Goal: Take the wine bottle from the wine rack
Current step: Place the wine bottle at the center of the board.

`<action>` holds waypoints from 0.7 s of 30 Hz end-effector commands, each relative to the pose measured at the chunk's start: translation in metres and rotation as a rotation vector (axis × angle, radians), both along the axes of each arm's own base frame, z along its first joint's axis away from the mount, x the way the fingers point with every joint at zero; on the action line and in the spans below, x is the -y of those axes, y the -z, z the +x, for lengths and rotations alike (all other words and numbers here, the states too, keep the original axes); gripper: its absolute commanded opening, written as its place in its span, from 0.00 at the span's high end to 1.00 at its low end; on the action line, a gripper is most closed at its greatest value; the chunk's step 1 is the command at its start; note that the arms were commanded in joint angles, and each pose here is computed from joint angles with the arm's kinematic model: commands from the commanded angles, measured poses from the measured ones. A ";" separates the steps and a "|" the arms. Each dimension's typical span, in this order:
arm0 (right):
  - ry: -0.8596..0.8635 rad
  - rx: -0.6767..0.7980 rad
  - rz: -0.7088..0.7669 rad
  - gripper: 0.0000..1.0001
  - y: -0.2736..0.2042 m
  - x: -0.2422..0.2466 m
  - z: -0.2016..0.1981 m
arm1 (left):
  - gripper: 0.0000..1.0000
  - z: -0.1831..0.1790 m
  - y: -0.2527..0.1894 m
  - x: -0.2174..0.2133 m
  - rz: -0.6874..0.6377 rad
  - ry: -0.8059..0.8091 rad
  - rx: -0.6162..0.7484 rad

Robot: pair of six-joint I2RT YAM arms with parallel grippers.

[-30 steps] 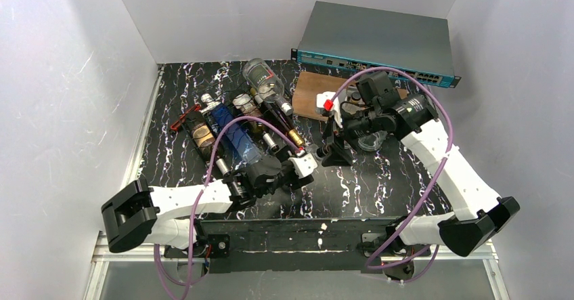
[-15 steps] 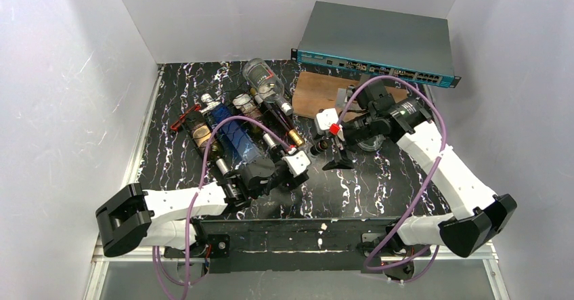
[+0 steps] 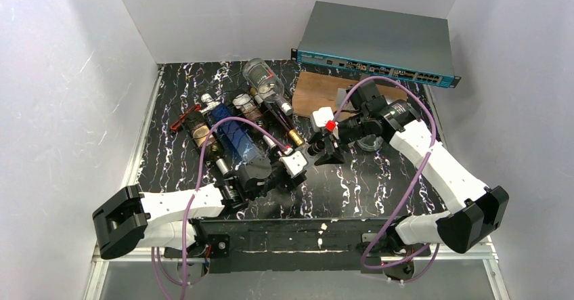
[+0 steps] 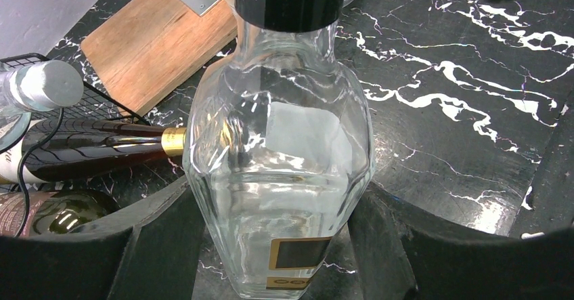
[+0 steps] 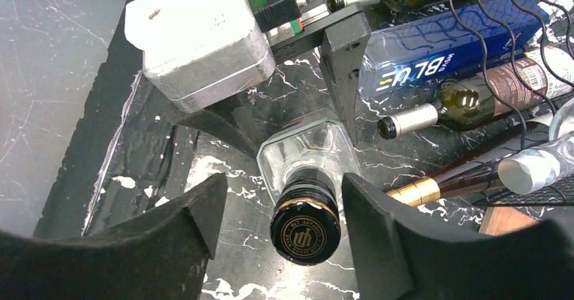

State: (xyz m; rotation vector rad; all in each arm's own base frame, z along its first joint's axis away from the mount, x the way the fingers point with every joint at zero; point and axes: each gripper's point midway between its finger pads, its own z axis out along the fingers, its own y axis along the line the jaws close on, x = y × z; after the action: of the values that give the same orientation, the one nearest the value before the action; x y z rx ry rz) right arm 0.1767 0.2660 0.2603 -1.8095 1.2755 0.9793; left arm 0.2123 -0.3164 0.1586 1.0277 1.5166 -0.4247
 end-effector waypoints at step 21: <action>0.058 -0.013 0.039 0.46 -0.006 -0.001 0.011 | 0.88 -0.013 0.005 -0.001 -0.054 0.020 -0.086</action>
State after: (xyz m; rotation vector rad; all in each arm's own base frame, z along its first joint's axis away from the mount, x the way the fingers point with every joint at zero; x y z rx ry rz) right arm 0.1869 0.2654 0.2560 -1.7574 1.3265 0.9768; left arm 0.2074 -0.3192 0.1591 1.0044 1.5338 -0.4801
